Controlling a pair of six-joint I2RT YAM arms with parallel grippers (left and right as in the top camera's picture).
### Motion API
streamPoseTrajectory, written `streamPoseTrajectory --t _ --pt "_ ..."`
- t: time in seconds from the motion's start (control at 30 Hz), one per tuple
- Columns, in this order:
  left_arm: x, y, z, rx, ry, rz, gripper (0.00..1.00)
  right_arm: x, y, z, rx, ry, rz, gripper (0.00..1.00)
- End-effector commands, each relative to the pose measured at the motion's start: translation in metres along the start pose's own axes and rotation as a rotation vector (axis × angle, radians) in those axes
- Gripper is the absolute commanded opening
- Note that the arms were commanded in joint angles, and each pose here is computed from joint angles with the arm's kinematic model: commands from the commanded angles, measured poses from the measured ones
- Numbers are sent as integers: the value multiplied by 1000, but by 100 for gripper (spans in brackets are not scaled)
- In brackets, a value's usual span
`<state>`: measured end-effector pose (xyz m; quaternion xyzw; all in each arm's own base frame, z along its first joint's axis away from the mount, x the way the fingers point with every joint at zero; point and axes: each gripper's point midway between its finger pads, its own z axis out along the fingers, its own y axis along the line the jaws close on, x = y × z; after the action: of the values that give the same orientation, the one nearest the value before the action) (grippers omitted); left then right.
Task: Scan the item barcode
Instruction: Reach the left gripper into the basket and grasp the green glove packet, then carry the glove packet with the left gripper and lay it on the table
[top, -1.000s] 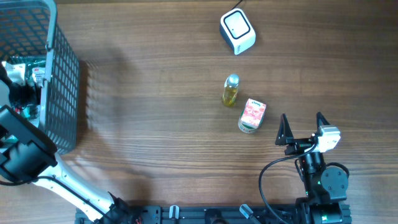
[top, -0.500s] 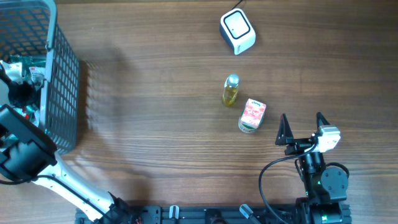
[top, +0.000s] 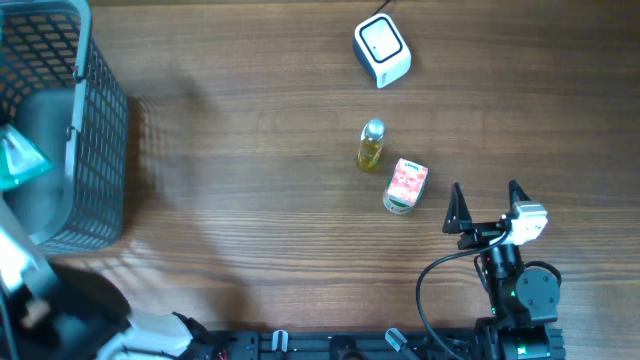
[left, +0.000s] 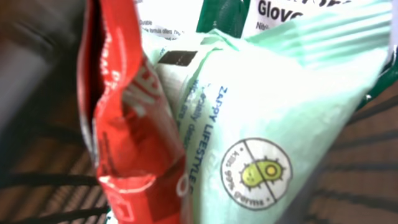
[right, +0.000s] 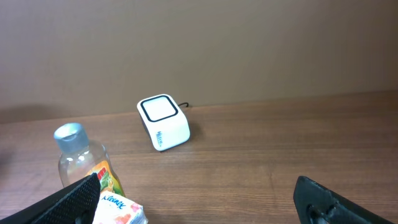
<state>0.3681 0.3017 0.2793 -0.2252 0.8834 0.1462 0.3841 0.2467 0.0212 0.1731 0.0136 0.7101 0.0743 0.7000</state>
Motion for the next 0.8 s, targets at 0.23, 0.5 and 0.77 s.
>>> streamPoseTrajectory --t 0.23,0.5,0.77 --pt "-87 -112 -216 402 -491 -173 5 -2 -2 0 8 -8 -17 100" --pt "13 -231 -262 618 -191 26 5 -2 -2 0 8 -8 -17 100" --pt "124 -327 -216 622 302 216 4 -2 -2 0 8 -8 -17 100"
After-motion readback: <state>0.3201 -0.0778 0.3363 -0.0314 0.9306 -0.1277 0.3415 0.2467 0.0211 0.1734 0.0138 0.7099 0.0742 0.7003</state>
